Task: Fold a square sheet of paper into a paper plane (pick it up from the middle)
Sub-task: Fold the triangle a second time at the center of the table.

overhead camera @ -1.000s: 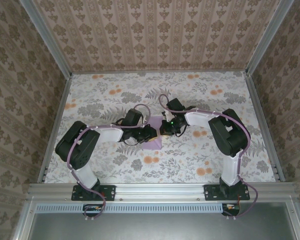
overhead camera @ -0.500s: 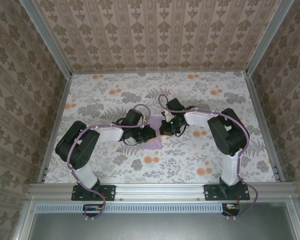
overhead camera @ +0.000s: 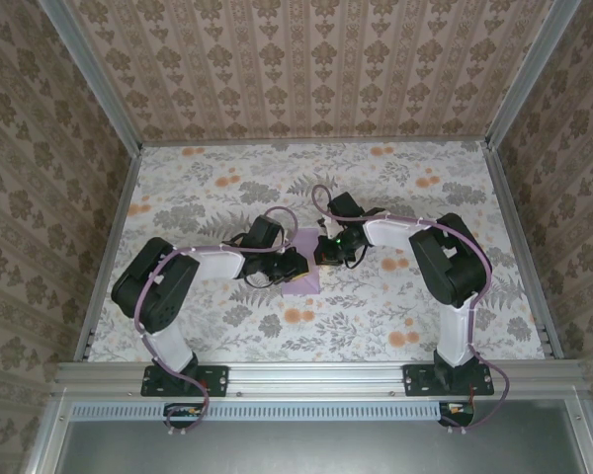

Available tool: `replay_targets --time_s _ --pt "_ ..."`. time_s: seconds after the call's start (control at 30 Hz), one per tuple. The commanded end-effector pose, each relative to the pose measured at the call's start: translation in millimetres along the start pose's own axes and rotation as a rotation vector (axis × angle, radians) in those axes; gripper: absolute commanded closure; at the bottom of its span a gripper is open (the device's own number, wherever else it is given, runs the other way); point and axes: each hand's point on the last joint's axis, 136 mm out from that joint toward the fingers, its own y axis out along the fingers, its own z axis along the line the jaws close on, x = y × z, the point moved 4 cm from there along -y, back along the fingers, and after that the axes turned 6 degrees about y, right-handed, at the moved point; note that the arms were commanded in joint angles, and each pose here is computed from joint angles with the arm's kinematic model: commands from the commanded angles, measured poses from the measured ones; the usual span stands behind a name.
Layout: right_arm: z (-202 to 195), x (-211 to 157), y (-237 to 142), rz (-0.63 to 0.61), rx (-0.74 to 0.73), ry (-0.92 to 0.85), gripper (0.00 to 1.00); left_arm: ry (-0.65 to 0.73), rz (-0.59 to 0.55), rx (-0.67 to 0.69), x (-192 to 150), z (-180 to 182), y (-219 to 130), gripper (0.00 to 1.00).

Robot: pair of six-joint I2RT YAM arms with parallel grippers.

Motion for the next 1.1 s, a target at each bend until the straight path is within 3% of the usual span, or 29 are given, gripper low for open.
replay_targets --time_s 0.0,1.07 --pt "-1.6 3.4 3.1 0.003 -0.023 -0.011 0.93 0.022 -0.001 0.006 5.6 -1.0 2.5 0.84" --pt "-3.5 4.5 6.0 0.01 -0.034 -0.004 0.92 -0.021 0.018 0.04 1.0 12.0 7.4 0.84"
